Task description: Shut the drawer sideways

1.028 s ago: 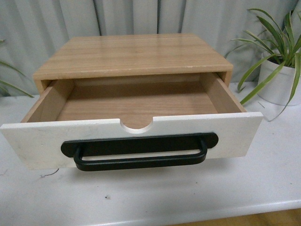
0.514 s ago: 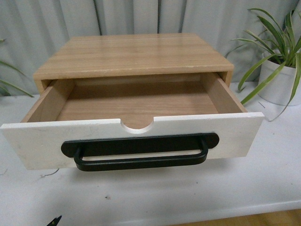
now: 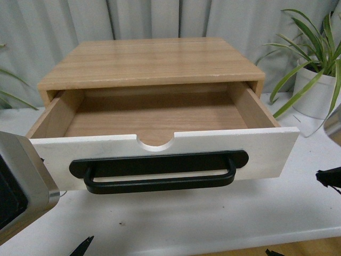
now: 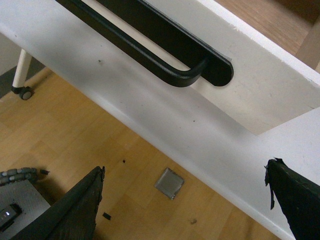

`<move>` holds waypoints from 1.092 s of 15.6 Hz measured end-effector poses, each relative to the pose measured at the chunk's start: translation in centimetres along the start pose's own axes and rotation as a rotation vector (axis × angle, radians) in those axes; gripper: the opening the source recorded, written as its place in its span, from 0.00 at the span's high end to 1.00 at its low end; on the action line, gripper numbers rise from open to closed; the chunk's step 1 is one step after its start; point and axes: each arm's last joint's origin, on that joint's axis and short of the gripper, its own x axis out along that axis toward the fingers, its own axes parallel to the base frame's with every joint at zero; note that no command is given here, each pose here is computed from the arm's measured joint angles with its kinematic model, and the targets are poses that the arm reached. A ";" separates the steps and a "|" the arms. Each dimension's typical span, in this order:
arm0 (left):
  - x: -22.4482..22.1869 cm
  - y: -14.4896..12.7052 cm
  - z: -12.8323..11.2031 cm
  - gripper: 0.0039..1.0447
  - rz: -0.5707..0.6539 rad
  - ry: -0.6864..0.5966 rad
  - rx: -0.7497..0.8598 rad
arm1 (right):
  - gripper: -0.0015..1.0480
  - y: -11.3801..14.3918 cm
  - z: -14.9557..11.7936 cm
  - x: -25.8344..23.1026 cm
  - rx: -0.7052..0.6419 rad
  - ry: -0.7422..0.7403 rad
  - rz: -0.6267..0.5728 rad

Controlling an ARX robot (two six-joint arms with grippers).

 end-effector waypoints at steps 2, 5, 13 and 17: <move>0.7 0.2 -0.4 0.06 -0.006 0.026 0.005 | 0.06 -0.5 0.4 1.1 -0.016 -0.001 -0.007; 1.0 0.5 -0.5 0.06 0.008 0.025 -0.001 | 0.06 -1.1 1.0 2.1 -0.031 -0.010 -0.023; 4.3 1.9 -1.2 0.06 -0.003 0.064 0.026 | 0.06 -2.8 2.3 5.8 -0.048 -0.013 -0.033; 7.4 4.5 -0.1 0.06 0.042 0.061 0.037 | 0.06 -4.8 3.4 8.2 -0.053 -0.028 -0.051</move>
